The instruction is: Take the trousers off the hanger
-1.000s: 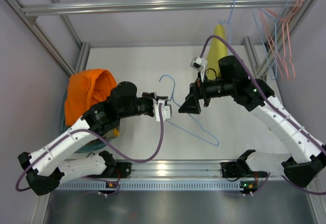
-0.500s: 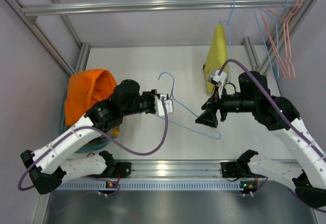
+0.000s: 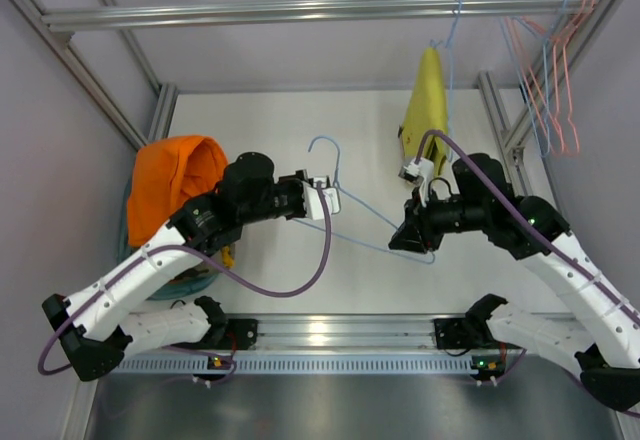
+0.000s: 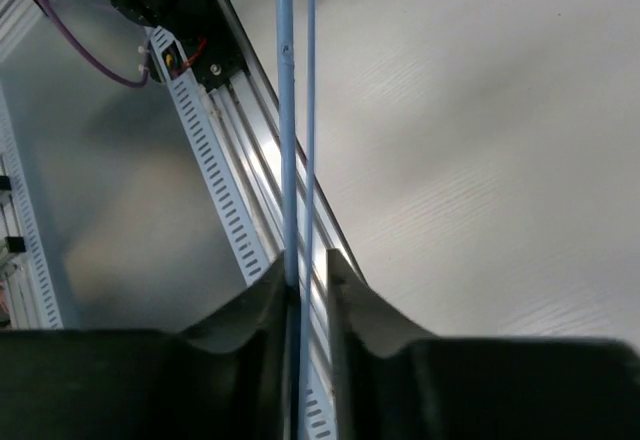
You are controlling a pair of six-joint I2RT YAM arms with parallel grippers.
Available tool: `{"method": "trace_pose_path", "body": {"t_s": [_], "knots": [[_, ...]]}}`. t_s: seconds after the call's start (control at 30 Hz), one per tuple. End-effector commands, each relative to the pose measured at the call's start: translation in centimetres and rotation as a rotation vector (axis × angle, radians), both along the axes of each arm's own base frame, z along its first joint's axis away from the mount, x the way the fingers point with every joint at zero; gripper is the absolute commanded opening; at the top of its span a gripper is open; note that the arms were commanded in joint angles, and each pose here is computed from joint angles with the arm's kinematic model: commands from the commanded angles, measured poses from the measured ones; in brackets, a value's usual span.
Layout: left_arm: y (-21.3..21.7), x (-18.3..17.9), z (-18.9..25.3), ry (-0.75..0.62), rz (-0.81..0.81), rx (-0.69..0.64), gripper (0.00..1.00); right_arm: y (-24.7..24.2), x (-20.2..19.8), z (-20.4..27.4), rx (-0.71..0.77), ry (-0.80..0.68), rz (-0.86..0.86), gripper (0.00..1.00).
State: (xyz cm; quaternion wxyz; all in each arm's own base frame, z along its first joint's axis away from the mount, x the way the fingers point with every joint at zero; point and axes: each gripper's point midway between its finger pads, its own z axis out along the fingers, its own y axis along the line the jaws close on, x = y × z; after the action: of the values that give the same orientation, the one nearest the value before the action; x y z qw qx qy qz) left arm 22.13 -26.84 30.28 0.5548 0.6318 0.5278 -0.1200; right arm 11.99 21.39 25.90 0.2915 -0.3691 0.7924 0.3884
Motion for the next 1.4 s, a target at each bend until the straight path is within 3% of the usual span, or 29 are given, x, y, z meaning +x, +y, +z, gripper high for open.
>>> {"method": "trace_pose_path", "body": {"t_s": [0.0, 0.03, 0.13, 0.17, 0.27, 0.3, 0.53, 0.67, 0.7, 0.83, 0.93, 1.13, 1.3, 1.37], "knots": [[-0.4, 0.1, 3.6, -0.054, -0.005, -0.101, 0.00, 0.4, 0.0, 1.9, 0.065, -0.028, 0.009, 0.14], [-0.4, 0.1, 3.5, -0.052, -0.004, -0.101, 0.00, 0.4, 0.0, 2.0, 0.067, -0.025, 0.010, 0.00], [-0.4, 0.2, 3.5, -0.048, 0.004, -0.104, 0.00, 0.4, 0.1, 2.7, 0.073, -0.035, 0.011, 0.00], [-0.3, 0.2, 3.5, -0.041, 0.011, -0.107, 0.05, 0.3, 0.2, 3.0, 0.076, -0.044, 0.005, 0.00], [0.1, 0.1, 4.1, -0.041, 0.034, -0.125, 0.37, -0.1, 0.9, 3.7, 0.076, -0.079, -0.029, 0.00], [0.4, -0.1, 4.6, -0.054, 0.032, -0.135, 0.56, -0.3, 1.0, 4.0, 0.077, -0.090, -0.038, 0.00], [2.7, -1.6, 12.2, -0.044, 0.030, -0.346, 0.91, -2.4, 1.4, 4.3, 0.084, -0.132, -0.128, 0.00], [4.6, -2.7, 18.9, 0.058, 0.061, -0.584, 0.95, -4.0, 1.0, 6.2, 0.128, -0.208, -0.188, 0.00], [6.1, -2.6, 21.4, 0.021, 0.090, -0.654, 0.95, -4.7, 1.0, 7.3, 0.145, -0.254, -0.223, 0.00], [8.8, -2.4, 24.1, 0.072, 0.175, -0.812, 0.96, -6.9, 0.6, 10.9, 0.187, -0.392, -0.328, 0.00], [9.5, -2.4, 23.2, 0.135, 0.204, -0.845, 0.96, -9.5, 0.0, 13.9, 0.194, -0.527, -0.463, 0.00], [10.4, -1.7, 21.3, 0.134, 0.244, -0.824, 0.95, -14.5, -2.8, 17.6, 0.117, -0.769, -0.744, 0.00], [10.1, -1.2, 20.4, 0.165, 0.251, -0.815, 0.94, -17.5, -4.9, 18.9, 0.034, -0.847, -0.983, 0.00], [10.1, -0.8, 20.2, 0.172, 0.265, -0.816, 0.93, -18.1, -5.2, 17.6, -0.021, -0.805, -1.028, 0.00]]}}
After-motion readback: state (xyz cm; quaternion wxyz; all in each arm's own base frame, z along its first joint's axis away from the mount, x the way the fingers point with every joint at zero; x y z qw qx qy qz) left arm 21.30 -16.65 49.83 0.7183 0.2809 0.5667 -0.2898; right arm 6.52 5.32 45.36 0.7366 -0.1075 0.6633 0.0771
